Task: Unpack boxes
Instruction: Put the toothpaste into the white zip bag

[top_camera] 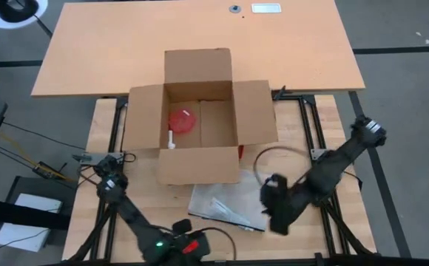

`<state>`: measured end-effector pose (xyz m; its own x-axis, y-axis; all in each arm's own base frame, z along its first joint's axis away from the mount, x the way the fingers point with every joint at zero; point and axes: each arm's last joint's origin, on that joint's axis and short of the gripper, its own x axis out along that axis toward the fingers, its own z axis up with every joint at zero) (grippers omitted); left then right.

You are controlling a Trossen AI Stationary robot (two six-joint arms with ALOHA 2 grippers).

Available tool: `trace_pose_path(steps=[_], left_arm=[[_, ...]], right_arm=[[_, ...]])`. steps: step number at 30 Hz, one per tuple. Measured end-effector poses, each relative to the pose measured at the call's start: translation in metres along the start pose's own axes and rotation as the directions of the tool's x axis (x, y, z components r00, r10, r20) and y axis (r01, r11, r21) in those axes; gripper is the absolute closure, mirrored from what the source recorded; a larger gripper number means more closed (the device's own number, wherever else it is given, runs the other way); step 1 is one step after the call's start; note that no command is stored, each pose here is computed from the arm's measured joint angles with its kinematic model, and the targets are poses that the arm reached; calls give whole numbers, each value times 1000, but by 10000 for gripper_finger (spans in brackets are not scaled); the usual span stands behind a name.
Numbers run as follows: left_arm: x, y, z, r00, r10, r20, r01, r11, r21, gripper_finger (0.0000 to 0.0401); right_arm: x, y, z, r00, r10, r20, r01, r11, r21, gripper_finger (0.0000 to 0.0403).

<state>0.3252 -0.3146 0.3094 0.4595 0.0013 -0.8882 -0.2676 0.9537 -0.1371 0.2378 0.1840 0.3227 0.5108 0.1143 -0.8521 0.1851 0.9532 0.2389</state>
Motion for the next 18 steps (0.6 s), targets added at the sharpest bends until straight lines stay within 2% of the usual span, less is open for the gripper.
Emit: trace_pose_path(steps=[5, 9, 14, 18], left_arm=[[-25, -1, -17, 999, 26, 31, -26, 1000, 16, 229], [-36, 0, -28, 997, 52, 50, -55, 997, 50, 229], [-37, -1, -33, 997, 61, 43, -64, 995, 73, 229], [-37, -1, -33, 997, 62, 44, -66, 993, 98, 229]], right_arm=[[67, 29, -5, 1000, -25, -16, 29, 962, 272, 287], [119, 49, -18, 998, -15, -53, 38, 888, 459, 322], [168, 57, -36, 991, -12, -137, 92, 795, 600, 388], [187, 55, -45, 983, -42, -179, 151, 739, 657, 392]])
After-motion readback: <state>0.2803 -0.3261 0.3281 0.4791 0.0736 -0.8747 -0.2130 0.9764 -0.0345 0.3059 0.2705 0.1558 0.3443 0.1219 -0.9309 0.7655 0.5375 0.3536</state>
